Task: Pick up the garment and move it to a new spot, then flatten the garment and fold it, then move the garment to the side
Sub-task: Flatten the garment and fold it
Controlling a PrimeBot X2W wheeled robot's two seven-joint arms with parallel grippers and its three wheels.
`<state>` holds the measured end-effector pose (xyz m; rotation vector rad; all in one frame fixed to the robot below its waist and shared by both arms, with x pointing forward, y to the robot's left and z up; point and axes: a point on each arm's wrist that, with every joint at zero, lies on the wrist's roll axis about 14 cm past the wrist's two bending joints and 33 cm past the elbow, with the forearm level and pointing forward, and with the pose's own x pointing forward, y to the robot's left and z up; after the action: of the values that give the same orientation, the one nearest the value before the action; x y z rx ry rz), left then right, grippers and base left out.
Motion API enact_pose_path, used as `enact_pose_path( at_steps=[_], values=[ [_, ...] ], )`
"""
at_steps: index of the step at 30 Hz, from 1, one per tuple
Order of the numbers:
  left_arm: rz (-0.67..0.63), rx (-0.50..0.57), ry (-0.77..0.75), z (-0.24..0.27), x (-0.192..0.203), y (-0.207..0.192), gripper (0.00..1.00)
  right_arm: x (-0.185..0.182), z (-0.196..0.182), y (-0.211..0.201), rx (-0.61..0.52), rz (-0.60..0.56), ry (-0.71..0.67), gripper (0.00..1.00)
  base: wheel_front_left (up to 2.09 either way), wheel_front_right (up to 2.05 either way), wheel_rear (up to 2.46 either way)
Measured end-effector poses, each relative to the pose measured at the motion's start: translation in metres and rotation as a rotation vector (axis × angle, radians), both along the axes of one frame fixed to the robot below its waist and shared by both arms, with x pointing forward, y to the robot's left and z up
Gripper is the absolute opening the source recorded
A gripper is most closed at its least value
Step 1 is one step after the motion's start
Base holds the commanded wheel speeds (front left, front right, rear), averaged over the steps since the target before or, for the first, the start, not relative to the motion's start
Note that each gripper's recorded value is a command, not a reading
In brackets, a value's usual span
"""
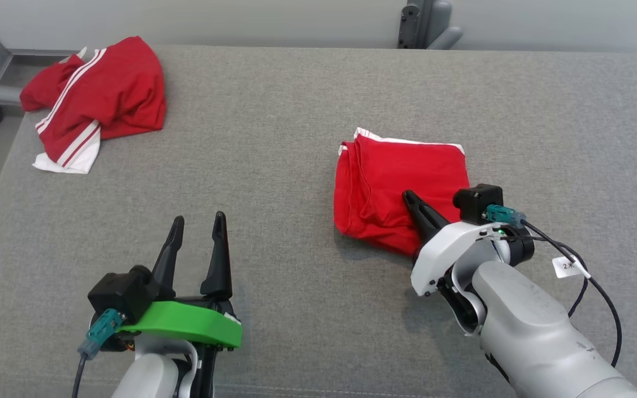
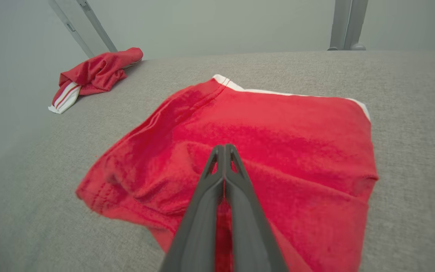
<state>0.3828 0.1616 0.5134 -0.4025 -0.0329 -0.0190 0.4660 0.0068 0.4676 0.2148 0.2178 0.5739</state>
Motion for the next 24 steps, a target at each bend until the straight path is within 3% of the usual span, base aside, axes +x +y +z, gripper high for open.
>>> enact_pose_path(
  at_steps=[16, 20, 24],
  values=[
    [0.113, 0.015, 0.038, -0.012, -0.007, 0.037, 1.00, -0.033, -0.041, 0.082, -0.104, 0.287, 0.037, 0.00, 0.00, 0.00, 0.00],
    [0.112, 0.012, 0.038, -0.013, -0.006, 0.037, 1.00, -0.036, -0.043, 0.083, -0.111, 0.300, 0.042, 0.00, 0.00, 0.00, 0.00],
    [0.103, 0.010, 0.033, -0.012, -0.003, 0.033, 1.00, -0.029, -0.021, 0.086, -0.074, 0.296, -0.014, 0.00, 0.00, 0.00, 0.00]
  ],
)
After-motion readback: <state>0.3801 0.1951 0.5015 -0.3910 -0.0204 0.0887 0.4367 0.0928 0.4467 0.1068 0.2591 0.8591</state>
